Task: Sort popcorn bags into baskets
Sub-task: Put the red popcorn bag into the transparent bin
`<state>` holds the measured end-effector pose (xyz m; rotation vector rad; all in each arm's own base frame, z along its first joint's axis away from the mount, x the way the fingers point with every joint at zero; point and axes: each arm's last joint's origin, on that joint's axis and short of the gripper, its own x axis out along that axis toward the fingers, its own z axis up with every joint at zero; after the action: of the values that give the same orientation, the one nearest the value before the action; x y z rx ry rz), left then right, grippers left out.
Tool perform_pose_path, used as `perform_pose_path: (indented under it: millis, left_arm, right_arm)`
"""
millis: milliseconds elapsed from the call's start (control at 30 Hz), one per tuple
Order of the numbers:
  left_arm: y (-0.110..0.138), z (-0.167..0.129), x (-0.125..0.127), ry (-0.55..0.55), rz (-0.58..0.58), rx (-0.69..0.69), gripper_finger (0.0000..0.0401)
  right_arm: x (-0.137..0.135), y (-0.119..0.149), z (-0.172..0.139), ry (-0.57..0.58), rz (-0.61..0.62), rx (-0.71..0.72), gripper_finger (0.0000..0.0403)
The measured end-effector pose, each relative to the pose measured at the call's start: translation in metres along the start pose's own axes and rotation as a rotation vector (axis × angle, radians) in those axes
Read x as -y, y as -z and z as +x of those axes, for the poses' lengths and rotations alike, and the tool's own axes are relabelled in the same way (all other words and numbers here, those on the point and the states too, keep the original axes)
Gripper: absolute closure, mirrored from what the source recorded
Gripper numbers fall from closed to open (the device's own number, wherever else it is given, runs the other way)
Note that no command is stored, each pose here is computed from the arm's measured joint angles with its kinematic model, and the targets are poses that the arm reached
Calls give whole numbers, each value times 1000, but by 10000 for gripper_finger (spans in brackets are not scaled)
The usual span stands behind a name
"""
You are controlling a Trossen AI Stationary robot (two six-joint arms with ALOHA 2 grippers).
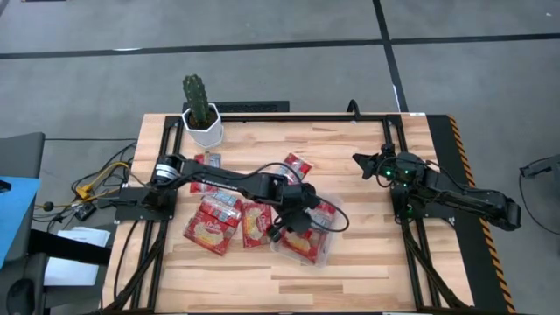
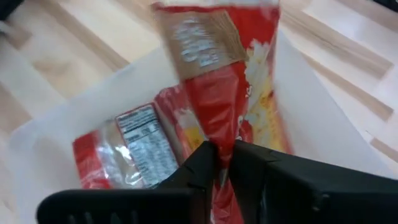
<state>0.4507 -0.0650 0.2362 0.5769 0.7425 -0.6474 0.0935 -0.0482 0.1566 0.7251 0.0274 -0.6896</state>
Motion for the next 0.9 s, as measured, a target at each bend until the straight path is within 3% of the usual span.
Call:
perform_pose_path:
  millis: [233, 367, 567, 900]
  left_arm:
    - [-5, 3, 8, -7, 84, -24, 338]
    - [-7, 4, 8, -41, 73, -36, 319]
    - [-22, -11, -3, -139, -99, -33, 285]
    - [-51, -89, -44, -269, -474, 28, 249]
  right_arm:
    - [0, 0, 0, 0, 0, 0, 284]
    - [0, 0, 0, 0, 0, 0, 284]
    - [0, 0, 0, 0, 0, 0, 284]
    - [0, 0, 0, 0, 0, 3, 284]
